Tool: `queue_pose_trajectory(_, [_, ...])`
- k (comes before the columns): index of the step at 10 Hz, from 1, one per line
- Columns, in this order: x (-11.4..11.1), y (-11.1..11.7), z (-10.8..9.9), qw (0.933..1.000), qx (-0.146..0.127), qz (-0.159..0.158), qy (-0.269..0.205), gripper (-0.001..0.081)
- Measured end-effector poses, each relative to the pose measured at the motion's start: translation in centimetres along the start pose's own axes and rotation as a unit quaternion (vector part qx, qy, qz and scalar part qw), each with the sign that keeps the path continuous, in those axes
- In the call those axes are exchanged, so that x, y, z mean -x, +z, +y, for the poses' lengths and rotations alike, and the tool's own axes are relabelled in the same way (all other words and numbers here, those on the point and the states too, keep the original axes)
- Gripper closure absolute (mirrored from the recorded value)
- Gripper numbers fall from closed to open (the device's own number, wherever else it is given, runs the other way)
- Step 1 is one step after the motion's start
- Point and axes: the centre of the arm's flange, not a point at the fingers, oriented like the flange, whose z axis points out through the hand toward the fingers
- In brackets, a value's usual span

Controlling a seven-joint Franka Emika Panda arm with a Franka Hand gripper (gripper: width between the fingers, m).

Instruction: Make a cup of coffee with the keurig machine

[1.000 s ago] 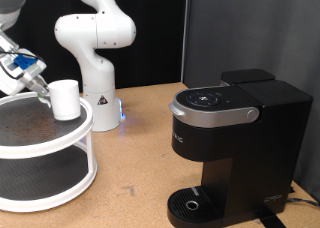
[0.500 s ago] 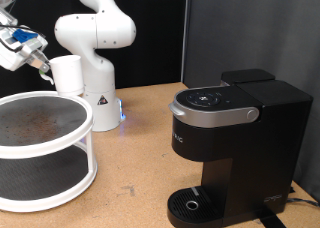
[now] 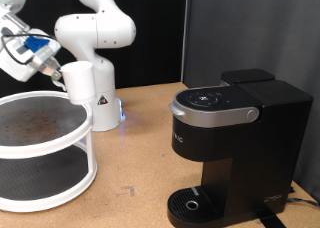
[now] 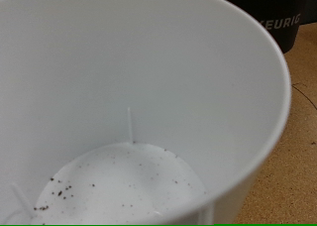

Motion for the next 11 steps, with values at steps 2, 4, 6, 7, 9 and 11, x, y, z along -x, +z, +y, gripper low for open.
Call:
queue_pose_trajectory(2, [-2.0, 2.5, 0.3, 0.999, 0.028, 0.02, 0.026, 0.0734])
queue_pose_trajectory(4, [-3.7, 5.1, 0.6, 0.9955, 0.063, 0.056, 0.043, 0.0734])
queue_pose_trajectory(6, [-5.1, 7.4, 0.7, 0.9942, 0.071, 0.064, 0.049, 0.0734])
queue_pose_trajectory(7, [-5.7, 8.7, 0.7, 0.9945, 0.067, 0.067, 0.045, 0.0734])
queue_pose_trajectory(9, [-6.5, 11.2, 0.7, 0.9949, 0.066, 0.066, 0.038, 0.0734])
queue_pose_trajectory(11, [-7.0, 13.2, 0.9, 0.9967, 0.062, 0.046, 0.027, 0.0734])
